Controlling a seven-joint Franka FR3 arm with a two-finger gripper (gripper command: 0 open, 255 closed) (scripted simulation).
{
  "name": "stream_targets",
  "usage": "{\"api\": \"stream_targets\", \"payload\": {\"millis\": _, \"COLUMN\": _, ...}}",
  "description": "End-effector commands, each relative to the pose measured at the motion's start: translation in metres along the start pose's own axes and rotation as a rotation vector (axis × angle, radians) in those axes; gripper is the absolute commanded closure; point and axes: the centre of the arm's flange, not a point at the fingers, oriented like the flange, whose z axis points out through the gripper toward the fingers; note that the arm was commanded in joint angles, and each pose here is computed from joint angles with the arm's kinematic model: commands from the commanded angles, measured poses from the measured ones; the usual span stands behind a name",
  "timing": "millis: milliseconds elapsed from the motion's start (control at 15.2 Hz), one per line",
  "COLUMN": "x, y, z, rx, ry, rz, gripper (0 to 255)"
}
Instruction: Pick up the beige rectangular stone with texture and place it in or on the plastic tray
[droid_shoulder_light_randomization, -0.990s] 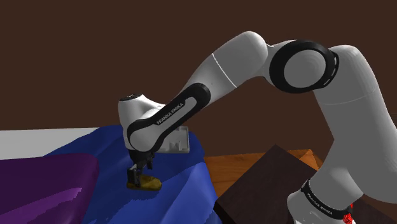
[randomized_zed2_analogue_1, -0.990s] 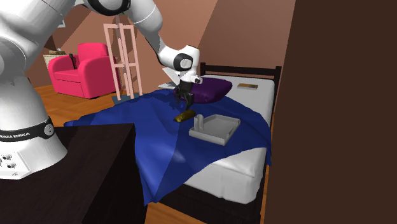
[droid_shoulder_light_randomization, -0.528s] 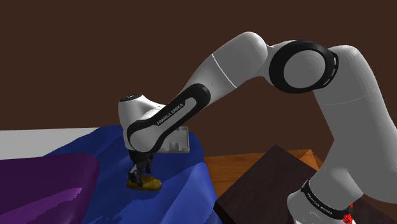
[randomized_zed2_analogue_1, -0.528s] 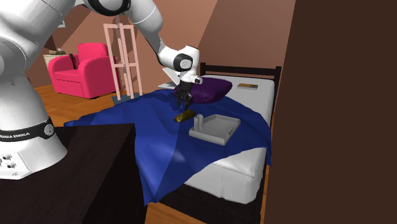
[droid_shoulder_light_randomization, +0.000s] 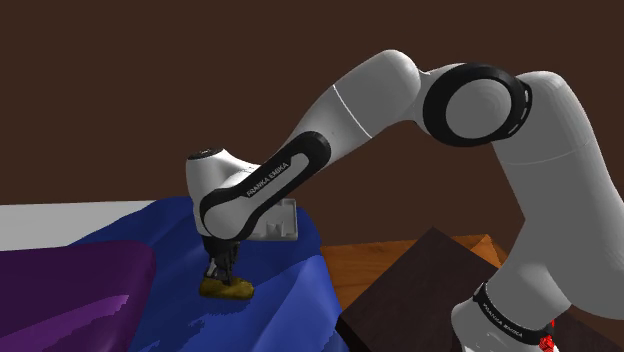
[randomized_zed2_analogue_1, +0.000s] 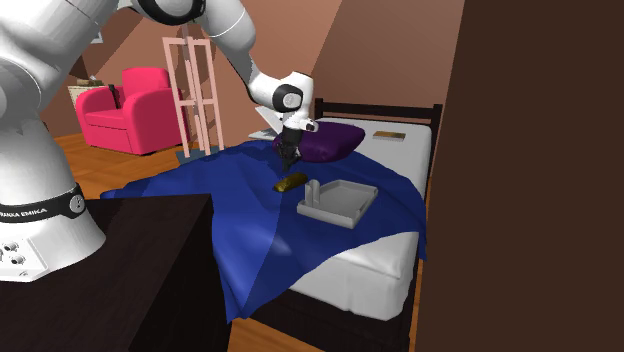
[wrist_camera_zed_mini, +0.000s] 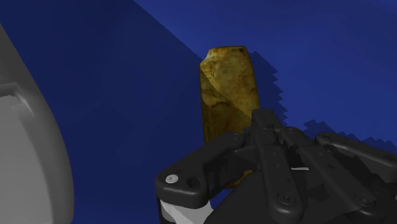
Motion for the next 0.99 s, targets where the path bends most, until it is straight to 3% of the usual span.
{"api": "stream_targets", "payload": {"millis": 0, "x": 0.0, "y": 0.0, "z": 0.0, "rx": 0.0, "ry": 0.0, "rz": 0.0, "gripper": 255}}
{"api": "stream_targets", "payload": {"millis": 66, "x": 0.0, "y": 0.0, "z": 0.0, "rx": 0.0, "ry": 0.0, "rz": 0.0, "gripper": 0}}
{"api": "stream_targets", "payload": {"millis": 264, "x": 0.033, "y": 0.048, "z": 0.013, "rx": 0.141, "ry": -0.041, "rz": 0.085, "gripper": 0}}
{"api": "stream_targets", "payload": {"millis": 924, "x": 0.032, "y": 0.042, "z": 0.053, "rx": 0.141, "ry": -0.041, "rz": 0.085, "gripper": 0}}
